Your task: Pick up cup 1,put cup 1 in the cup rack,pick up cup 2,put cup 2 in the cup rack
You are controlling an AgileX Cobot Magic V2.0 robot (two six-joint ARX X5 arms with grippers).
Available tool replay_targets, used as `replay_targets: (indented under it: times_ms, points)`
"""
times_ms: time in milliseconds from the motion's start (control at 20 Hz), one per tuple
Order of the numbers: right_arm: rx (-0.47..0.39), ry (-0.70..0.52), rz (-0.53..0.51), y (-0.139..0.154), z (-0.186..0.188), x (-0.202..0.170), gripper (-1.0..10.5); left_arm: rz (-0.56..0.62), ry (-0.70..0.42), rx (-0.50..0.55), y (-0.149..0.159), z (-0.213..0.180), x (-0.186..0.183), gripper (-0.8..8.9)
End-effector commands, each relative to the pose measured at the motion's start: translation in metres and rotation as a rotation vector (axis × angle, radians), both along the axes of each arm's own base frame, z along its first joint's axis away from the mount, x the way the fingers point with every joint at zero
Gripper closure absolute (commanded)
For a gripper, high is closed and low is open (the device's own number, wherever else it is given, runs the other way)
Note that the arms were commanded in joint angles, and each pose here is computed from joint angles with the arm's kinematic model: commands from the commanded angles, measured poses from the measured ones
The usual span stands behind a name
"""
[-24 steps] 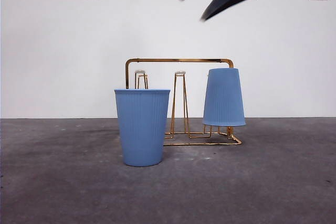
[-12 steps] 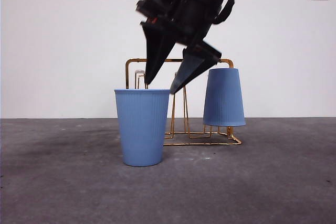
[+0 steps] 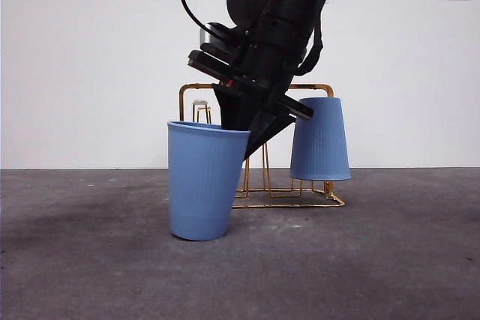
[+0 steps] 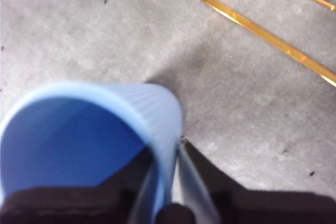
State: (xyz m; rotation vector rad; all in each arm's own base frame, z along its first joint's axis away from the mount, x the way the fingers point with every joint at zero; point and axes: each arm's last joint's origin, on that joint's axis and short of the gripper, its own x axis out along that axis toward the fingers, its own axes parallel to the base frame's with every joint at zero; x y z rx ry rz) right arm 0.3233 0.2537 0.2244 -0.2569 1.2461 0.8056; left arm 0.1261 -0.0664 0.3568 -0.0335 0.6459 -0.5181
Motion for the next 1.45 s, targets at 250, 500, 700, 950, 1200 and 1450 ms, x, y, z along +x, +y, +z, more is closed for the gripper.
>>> replay_targets:
  times_ms: [250,500,700,950,1200,1450]
  points:
    - [0.063,-0.008,-0.002,0.000,0.007,-0.001,9.6,-0.046,-0.118,-0.101,0.009,0.009,-0.022,3.45]
    - [0.322,-0.132,0.043,-0.019,0.087,-0.023,9.6,-0.082,-0.261,-0.185,0.021,-0.006,-0.048,3.44]
    - [0.596,-0.226,0.129,-0.045,0.158,-0.057,9.6,-0.204,-0.416,-0.300,0.027,-0.005,-0.068,3.42]
    - [0.911,-0.204,0.386,-0.065,0.211,-0.097,9.6,-0.320,-0.610,-0.426,0.028,0.017,-0.076,3.42]
    - [1.023,-0.224,0.510,-0.076,0.234,-0.118,9.6,-0.380,-0.644,-0.482,0.025,0.025,-0.074,3.42]
    - [1.034,-0.222,0.523,-0.075,0.235,-0.118,9.6,-0.472,-0.673,-0.569,0.019,0.035,-0.067,3.42]
